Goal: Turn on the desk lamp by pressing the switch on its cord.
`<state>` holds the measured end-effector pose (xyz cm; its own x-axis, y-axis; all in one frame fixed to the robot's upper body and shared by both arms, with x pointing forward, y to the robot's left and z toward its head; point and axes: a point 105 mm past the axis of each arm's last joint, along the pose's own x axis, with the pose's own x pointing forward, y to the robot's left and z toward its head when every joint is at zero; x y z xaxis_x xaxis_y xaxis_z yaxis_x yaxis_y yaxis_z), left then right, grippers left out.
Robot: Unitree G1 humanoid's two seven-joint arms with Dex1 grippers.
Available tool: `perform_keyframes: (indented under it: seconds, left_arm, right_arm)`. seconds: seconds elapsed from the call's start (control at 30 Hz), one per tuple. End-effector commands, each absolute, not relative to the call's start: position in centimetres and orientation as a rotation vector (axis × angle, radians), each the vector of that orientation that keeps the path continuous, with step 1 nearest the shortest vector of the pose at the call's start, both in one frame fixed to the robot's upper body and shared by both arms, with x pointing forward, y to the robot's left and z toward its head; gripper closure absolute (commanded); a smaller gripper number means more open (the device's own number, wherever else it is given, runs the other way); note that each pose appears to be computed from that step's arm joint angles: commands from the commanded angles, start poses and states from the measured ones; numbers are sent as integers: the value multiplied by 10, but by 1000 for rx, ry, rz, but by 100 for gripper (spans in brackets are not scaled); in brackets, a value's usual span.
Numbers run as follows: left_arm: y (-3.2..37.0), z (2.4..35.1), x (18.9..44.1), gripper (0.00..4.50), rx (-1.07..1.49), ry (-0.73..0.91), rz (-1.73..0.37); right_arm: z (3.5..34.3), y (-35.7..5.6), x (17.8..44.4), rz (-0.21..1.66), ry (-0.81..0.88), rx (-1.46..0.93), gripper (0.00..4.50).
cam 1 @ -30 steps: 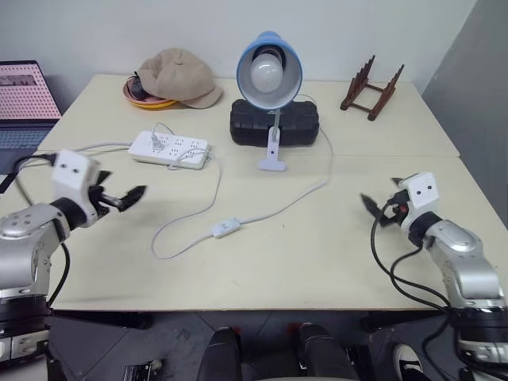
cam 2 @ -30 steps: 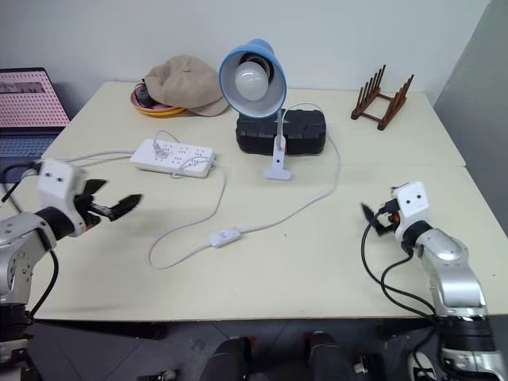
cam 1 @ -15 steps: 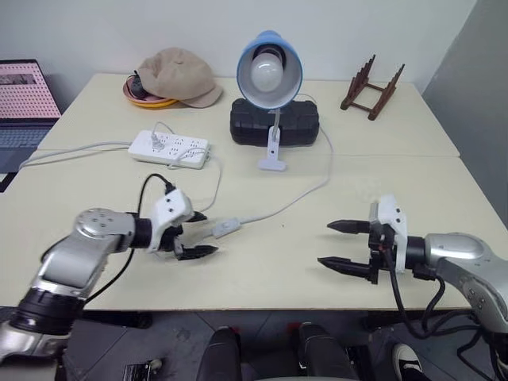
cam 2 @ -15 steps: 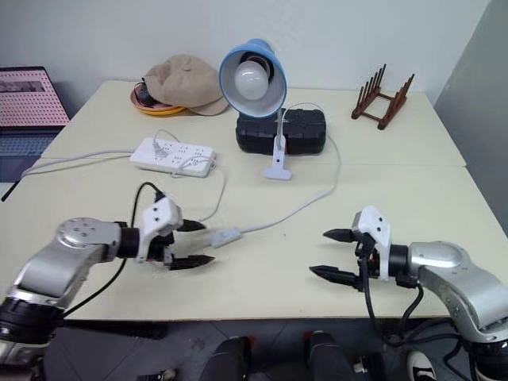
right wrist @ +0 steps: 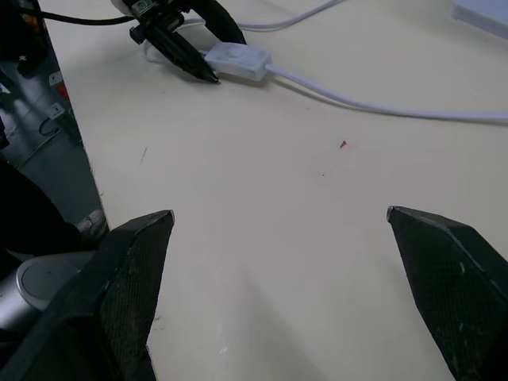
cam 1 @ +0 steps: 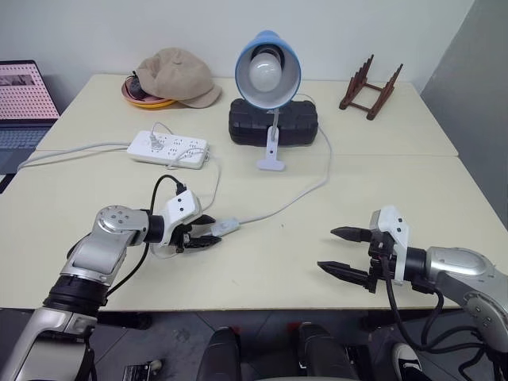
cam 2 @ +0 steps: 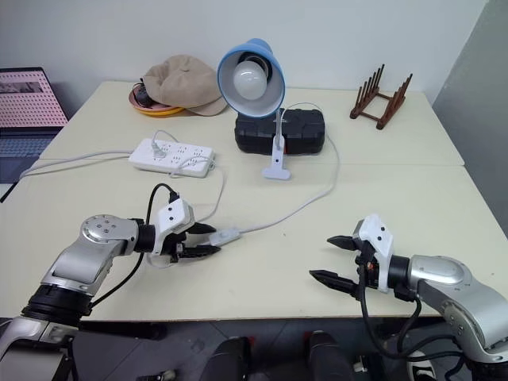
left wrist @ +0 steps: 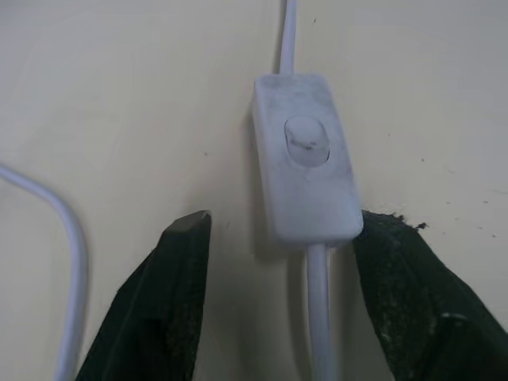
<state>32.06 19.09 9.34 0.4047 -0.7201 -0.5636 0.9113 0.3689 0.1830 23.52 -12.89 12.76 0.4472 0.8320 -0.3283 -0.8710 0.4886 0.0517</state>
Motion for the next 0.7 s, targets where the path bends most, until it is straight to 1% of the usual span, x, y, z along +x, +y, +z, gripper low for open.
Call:
perform_keyframes:
  seconds: [0.03, 0.07, 0.13, 0.17, 0.27, 0.37, 0.4, 0.5, 0.6, 0.7]
  left_arm:
    - [186, 101, 326, 275, 537, 383, -1091]
    - [184, 101, 327, 308, 535, 381, -1094]
    - [181, 100, 326, 335, 527, 379, -1102]
    - [181, 99, 325, 342, 525, 379, -1104]
    - [176, 106, 326, 342, 472, 360, -1093]
    - [164, 121, 331, 342, 368, 308, -1057]
    - [154, 128, 328, 342, 312, 284, -1077]
    - [114, 149, 311, 342, 157, 182, -1154]
    - [99, 159, 309, 342, 114, 125, -1142]
    - [86, 165, 307, 342, 89, 84, -1133]
  right_arm:
    - [141, -125, 234, 1067, 262, -147, 0]
    - [141, -125, 233, 1067, 263, -146, 0]
    - [140, -126, 234, 1065, 263, -145, 0]
    - [140, -126, 234, 1064, 263, -145, 0]
    - [141, -129, 241, 1019, 247, -89, 0]
    - [141, -131, 249, 939, 242, 52, 0]
    - [139, -130, 251, 908, 254, 122, 0]
    - [141, -113, 262, 810, 279, 412, 0]
    - [145, -94, 263, 824, 332, 544, 0]
    - [151, -81, 272, 789, 361, 683, 0]
